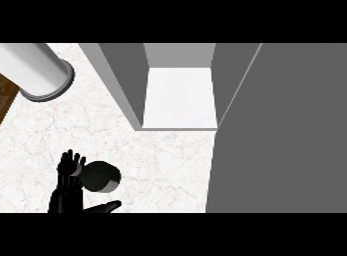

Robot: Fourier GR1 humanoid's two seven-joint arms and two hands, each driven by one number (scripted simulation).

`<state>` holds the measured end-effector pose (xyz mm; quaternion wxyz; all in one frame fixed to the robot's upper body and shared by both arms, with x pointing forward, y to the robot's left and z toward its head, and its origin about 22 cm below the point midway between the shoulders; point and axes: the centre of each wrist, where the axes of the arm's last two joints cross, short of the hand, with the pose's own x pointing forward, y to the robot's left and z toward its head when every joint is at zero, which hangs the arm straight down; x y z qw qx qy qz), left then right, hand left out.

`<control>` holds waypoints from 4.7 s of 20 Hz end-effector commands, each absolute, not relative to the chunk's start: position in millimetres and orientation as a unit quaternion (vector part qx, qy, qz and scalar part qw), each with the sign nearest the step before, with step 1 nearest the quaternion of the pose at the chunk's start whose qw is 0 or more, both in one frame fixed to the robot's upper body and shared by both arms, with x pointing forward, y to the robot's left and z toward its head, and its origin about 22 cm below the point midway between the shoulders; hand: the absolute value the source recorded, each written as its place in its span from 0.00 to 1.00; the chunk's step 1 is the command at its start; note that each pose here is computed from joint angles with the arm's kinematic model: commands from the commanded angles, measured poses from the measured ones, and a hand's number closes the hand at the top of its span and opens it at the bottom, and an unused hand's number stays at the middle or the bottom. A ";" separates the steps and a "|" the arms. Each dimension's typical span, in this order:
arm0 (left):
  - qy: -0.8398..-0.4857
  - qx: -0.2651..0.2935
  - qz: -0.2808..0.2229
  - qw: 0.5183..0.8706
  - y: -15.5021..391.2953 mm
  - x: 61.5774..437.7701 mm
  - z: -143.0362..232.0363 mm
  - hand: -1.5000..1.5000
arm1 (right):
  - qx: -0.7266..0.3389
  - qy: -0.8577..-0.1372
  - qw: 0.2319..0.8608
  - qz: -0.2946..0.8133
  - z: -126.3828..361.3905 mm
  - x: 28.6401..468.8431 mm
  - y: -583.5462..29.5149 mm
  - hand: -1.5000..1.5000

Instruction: Pick up the wine, place it into the cabinet and close the cabinet

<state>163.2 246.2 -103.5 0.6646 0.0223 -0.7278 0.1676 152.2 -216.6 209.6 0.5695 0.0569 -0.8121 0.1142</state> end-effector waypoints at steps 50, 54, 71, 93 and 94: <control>-0.815 -0.106 0.020 0.569 273.1 224.1 2.8 1.00 | 0.087 -0.813 0.565 0.111 216.4 129.9 -217.5 0.00; -0.823 -0.092 0.008 0.560 249.2 233.8 37.7 1.00 | 0.091 -0.817 0.559 0.109 218.6 123.9 -229.4 0.00; -0.808 -0.151 0.000 0.569 126.0 242.3 111.9 1.00 | 0.089 -0.814 0.564 0.109 207.5 140.9 -231.5 0.00; -0.823 -0.077 0.005 0.563 62.7 292.1 122.8 1.00 | 0.091 -0.816 0.557 0.126 215.7 121.2 -230.1 0.00; -0.820 -0.079 0.004 0.567 60.3 291.9 105.4 1.00 | 0.100 -0.819 0.553 0.118 215.1 117.7 -225.1 0.00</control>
